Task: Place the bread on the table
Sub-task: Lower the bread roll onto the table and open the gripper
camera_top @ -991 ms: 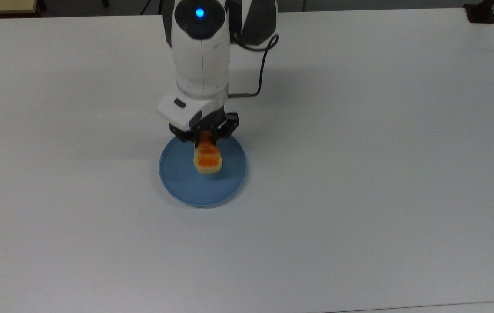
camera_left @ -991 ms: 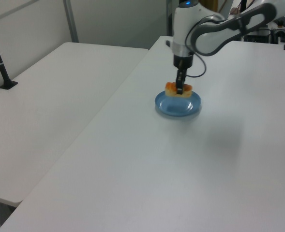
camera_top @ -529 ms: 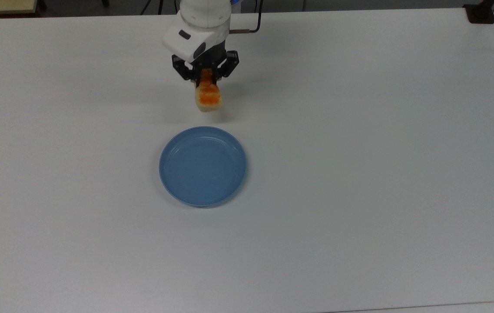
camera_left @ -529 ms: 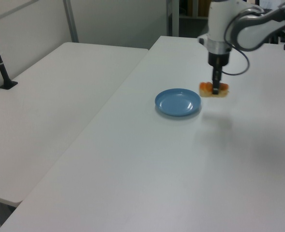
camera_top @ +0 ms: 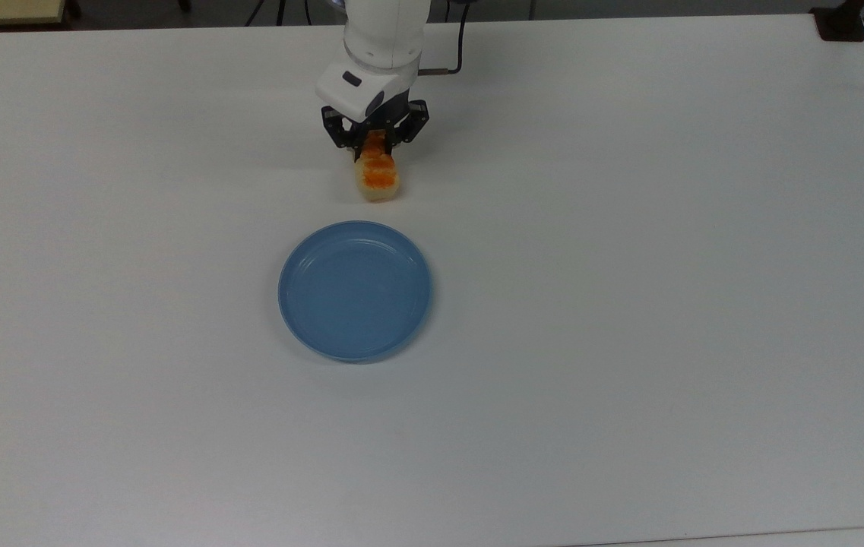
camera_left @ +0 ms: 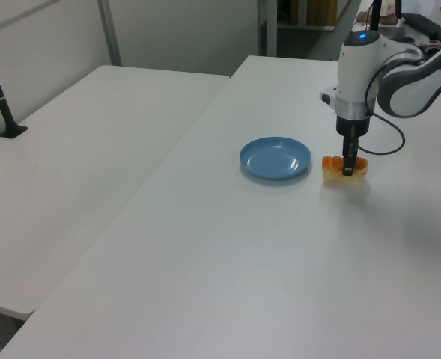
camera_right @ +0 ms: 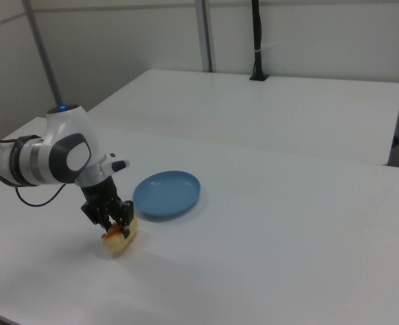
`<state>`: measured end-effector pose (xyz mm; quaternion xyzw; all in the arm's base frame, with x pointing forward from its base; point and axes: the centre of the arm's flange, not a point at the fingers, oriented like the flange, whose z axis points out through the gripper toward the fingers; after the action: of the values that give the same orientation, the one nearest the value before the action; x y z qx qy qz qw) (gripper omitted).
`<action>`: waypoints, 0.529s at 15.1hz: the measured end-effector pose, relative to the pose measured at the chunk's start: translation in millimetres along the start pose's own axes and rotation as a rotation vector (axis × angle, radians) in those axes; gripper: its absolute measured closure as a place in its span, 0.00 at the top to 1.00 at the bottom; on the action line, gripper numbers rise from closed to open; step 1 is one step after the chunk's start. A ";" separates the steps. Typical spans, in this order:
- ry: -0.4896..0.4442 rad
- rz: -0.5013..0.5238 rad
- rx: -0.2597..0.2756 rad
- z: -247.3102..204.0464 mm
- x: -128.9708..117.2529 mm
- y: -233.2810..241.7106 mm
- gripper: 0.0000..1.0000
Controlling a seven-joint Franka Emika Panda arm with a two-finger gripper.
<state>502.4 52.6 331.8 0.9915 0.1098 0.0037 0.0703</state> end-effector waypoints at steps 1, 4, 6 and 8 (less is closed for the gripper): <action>-0.003 0.000 -0.007 7.3 1.3 0.3 0.52; -0.013 -0.001 -0.012 18.0 2.9 -0.2 0.69; -0.007 0.000 -0.013 15.6 5.0 0.4 0.92; 0.014 0.007 -0.016 5.8 11.9 2.7 1.00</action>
<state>514.8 51.7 326.3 0.9912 0.1066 0.0118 0.0774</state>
